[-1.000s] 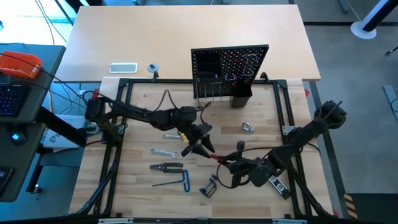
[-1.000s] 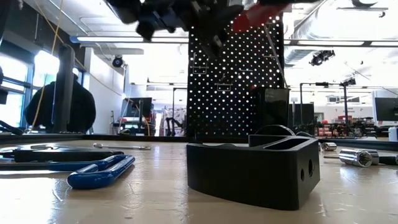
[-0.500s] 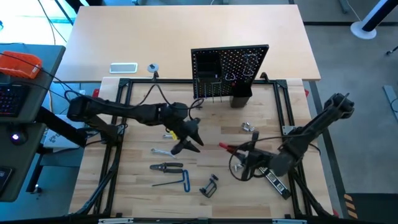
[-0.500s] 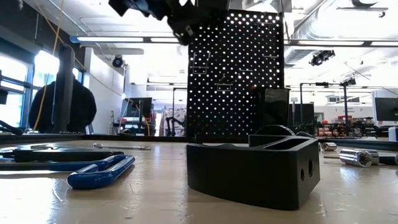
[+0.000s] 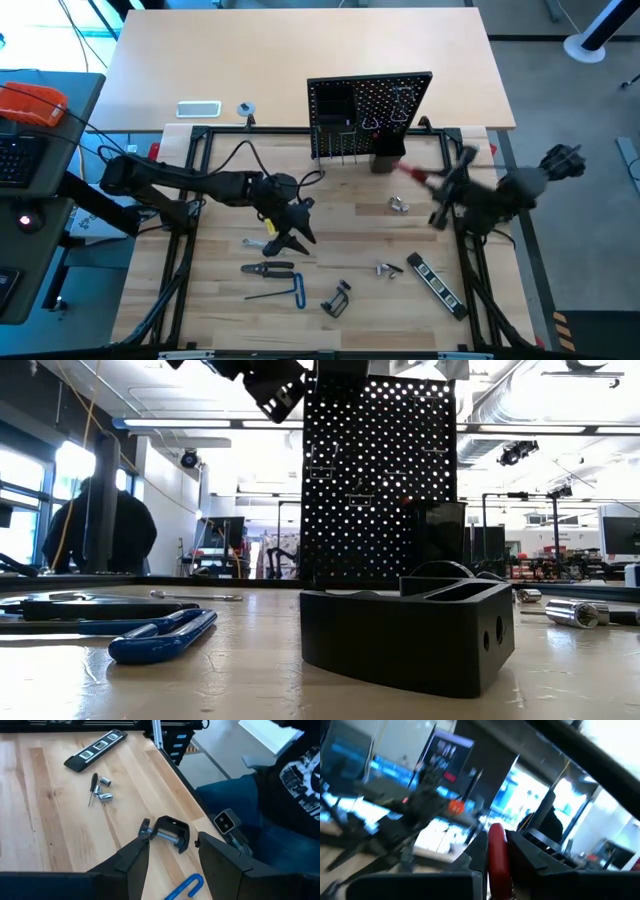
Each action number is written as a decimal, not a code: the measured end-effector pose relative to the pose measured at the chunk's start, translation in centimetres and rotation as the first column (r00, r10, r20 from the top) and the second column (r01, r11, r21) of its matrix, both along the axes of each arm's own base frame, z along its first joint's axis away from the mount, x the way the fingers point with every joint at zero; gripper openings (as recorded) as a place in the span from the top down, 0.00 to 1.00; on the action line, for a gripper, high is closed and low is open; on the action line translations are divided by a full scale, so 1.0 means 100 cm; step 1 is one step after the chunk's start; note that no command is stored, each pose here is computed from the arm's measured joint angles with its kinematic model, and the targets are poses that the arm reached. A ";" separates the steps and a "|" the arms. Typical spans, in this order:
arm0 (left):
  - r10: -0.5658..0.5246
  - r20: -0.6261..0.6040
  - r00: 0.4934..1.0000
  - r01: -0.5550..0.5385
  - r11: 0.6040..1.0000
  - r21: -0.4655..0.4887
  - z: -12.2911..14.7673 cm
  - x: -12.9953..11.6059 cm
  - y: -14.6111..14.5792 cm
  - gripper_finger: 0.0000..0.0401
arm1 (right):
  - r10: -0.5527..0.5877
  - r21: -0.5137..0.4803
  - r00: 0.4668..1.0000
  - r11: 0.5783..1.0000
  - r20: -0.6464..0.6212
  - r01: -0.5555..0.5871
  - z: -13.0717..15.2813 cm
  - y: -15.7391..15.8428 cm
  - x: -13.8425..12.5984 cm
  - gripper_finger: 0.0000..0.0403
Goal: Hang tools onto peg board
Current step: Hang the red allen wrench on the peg board
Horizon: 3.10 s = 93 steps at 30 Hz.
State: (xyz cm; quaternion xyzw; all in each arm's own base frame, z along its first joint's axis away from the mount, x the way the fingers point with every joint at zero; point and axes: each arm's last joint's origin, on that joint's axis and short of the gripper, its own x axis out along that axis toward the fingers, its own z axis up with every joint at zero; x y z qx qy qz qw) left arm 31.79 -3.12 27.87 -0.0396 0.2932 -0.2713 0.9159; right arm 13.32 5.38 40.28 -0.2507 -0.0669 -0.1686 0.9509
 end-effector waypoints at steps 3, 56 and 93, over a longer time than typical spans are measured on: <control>0.000 0.003 1.000 0.000 1.000 0.015 0.000 0.000 -0.004 0.60 | -0.004 -0.038 0.997 0.999 0.071 0.006 0.009 -0.019 -0.017 0.90; 0.041 0.009 0.999 -0.042 0.999 0.029 0.000 0.001 -0.007 0.60 | 0.447 0.408 0.865 0.851 -0.229 -0.332 0.083 -0.245 0.001 0.90; 0.099 0.042 0.994 -0.102 0.990 0.093 0.001 0.003 0.000 0.60 | 0.351 0.323 0.923 0.902 -0.156 -0.288 0.018 -0.232 -0.018 0.90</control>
